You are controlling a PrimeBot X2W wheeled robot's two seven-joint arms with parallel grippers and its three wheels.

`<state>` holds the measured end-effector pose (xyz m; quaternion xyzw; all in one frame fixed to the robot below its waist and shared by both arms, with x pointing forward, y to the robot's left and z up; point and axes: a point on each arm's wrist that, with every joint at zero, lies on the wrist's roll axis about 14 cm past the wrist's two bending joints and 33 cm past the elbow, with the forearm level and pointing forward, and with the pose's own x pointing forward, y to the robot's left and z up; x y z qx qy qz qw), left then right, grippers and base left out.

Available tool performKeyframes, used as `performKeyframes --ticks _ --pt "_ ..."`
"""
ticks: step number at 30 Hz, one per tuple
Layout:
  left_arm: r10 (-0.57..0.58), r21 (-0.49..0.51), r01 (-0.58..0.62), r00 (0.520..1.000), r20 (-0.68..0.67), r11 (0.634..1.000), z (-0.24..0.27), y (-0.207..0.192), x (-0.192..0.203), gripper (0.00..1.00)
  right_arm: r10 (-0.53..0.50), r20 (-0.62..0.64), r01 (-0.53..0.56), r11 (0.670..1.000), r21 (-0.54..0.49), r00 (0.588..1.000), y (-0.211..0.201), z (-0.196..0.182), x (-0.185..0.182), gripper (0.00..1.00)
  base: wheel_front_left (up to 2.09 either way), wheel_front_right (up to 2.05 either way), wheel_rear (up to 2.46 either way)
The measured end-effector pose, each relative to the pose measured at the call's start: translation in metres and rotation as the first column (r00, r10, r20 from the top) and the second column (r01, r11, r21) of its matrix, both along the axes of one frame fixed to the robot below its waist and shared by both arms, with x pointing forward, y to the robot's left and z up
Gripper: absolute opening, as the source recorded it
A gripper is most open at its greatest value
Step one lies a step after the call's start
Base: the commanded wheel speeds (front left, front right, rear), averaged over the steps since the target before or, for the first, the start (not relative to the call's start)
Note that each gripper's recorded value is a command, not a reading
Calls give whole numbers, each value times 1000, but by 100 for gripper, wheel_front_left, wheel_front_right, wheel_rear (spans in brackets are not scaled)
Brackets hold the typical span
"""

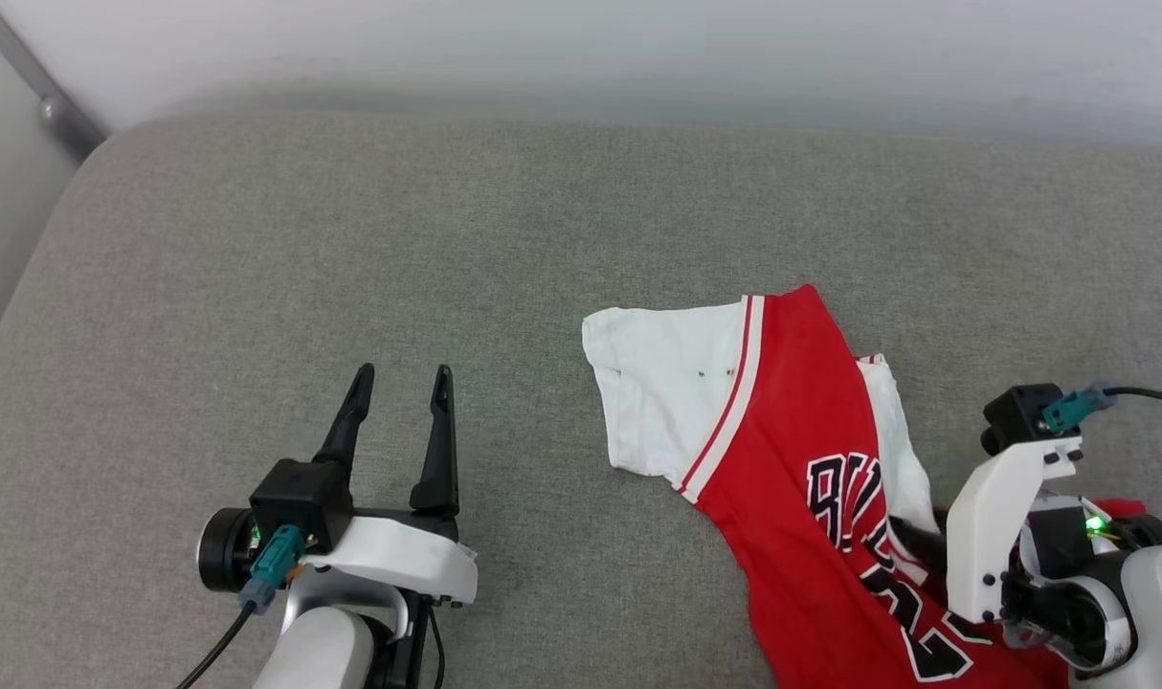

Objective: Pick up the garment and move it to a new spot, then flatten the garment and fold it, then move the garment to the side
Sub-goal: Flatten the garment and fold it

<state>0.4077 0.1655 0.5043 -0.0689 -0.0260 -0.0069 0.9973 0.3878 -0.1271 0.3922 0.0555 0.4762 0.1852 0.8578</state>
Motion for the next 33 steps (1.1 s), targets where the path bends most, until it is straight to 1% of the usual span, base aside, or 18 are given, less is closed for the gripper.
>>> performKeyframes --ticks 3,6,8,10,12,15,17,19,21,23,24,25,26,27,28,29,31,33 --pt "7 2 -7 1000 -5 1000 -3 2 0 100 4 41 -4 1000 5 999 1 7 8 0 0 0 0" --pt "8 3 -8 1000 -1 1000 -2 3 1 100 -6 137 6 1000 -3 991 -6 26 22 0 0 0 0" --pt "3 3 -3 1000 5 1000 0 1 2 100 -20 214 23 1000 -12 977 -13 44 32 0 0 0 0" --pt "-5 3 5 1000 10 1000 2 -1 3 100 -48 293 56 998 -18 955 -24 63 42 0 0 0 0" --pt "-17 3 16 1000 16 1000 3 -5 4 100 -86 374 108 993 -39 924 -43 82 52 0 0 0 0" --pt "-38 1 38 999 18 999 3 -13 7 100 -164 475 214 975 -54 865 -79 106 63 0 0 0 0" --pt "-47 1 47 999 14 999 1 -16 8 100 -234 502 297 954 -49 833 -106 108 66 0 0 0 0" --pt "-54 2 54 998 8 999 -1 -18 10 100 -313 505 390 920 -49 804 -135 101 61 0 0 0 0" --pt "-59 1 59 998 2 998 -4 -19 11 100 -409 458 479 877 -42 789 -162 76 47 0 0 0 0" --pt "-61 1 61 998 -7 998 -7 -20 12 100 -488 385 549 834 -60 783 -181 43 26 0 0 0 0" --pt "-61 1 61 998 -10 998 -8 -20 12 100 -523 364 578 814 -53 770 -187 31 17 0 0 0 0" --pt "-63 1 63 998 -13 998 -9 -20 13 100 -547 352 600 798 -53 759 -192 22 11 16 0 0 0" --pt "-65 2 65 998 -16 998 -10 -21 13 100 -563 348 617 785 -59 750 -196 14 6 81 0 0 0" --pt "-66 2 66 998 -18 998 -11 -21 14 100 -581 347 634 772 -50 736 -199 9 2 100 0 0 0" --pt "-66 3 66 998 -20 998 -12 -22 15 100 -598 353 648 761 -33 720 -200 5 0 100 0 0 0" --pt "-68 5 68 998 -21 998 -12 -21 16 100 -612 402 665 746 10 680 -200 9 3 100 0 0 0" --pt "-66 10 66 998 -18 998 -11 -20 16 100 -614 471 673 738 58 633 -202 23 9 100 0 0 0" --pt "-63 13 63 998 -13 998 -8 -19 15 100 -598 550 668 738 94 583 -205 41 15 100 0 0 0"
